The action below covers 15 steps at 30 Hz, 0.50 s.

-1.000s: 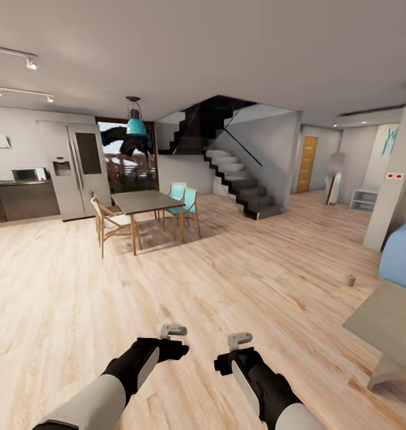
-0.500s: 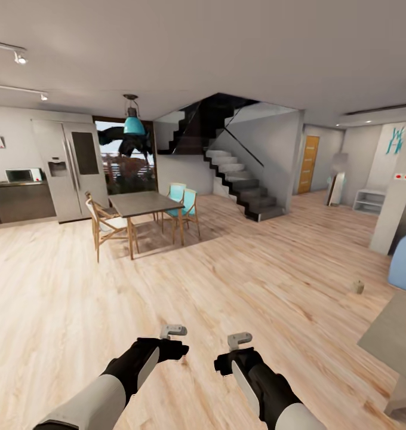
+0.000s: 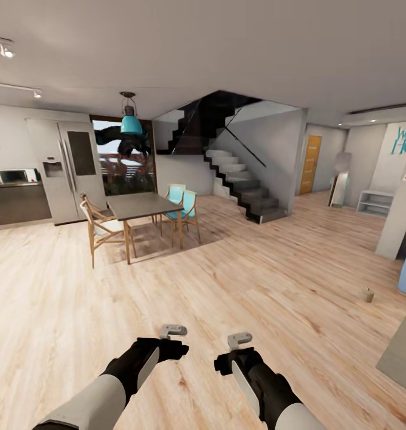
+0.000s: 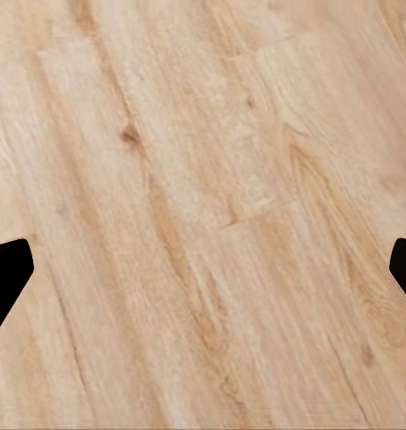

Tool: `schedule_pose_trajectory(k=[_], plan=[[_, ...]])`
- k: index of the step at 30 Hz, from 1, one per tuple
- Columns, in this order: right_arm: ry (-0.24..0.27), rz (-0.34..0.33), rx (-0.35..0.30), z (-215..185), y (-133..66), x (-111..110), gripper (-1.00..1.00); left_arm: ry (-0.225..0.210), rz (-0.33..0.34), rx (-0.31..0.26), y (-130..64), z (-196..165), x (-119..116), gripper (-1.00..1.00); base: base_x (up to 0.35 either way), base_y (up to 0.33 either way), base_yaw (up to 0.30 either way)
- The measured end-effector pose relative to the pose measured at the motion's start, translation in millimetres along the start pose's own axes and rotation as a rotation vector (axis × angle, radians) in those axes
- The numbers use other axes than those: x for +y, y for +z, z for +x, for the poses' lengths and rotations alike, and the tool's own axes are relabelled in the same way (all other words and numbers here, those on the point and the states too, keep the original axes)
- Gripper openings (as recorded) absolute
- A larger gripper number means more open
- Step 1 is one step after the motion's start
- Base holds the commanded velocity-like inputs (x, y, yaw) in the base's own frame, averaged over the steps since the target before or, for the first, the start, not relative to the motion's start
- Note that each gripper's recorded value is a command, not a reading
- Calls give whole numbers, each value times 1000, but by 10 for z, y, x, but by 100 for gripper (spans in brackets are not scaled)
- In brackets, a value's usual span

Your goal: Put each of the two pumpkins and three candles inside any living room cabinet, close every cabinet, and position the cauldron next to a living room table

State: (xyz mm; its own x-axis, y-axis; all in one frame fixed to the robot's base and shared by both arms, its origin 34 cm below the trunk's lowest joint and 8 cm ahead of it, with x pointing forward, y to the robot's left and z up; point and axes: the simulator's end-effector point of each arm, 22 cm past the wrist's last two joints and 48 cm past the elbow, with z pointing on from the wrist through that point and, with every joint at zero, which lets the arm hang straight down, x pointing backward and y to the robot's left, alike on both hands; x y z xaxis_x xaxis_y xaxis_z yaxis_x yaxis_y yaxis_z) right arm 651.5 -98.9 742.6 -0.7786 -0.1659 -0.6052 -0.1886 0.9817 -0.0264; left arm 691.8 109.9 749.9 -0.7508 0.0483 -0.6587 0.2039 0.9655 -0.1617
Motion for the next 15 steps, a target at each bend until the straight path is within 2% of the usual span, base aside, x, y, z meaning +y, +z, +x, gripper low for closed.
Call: schedule_pose_trajectory(k=[15], plan=[[0,0,0,0,0,0,100,0,0,-1,0,-2,-1,100,326,-63,0]])
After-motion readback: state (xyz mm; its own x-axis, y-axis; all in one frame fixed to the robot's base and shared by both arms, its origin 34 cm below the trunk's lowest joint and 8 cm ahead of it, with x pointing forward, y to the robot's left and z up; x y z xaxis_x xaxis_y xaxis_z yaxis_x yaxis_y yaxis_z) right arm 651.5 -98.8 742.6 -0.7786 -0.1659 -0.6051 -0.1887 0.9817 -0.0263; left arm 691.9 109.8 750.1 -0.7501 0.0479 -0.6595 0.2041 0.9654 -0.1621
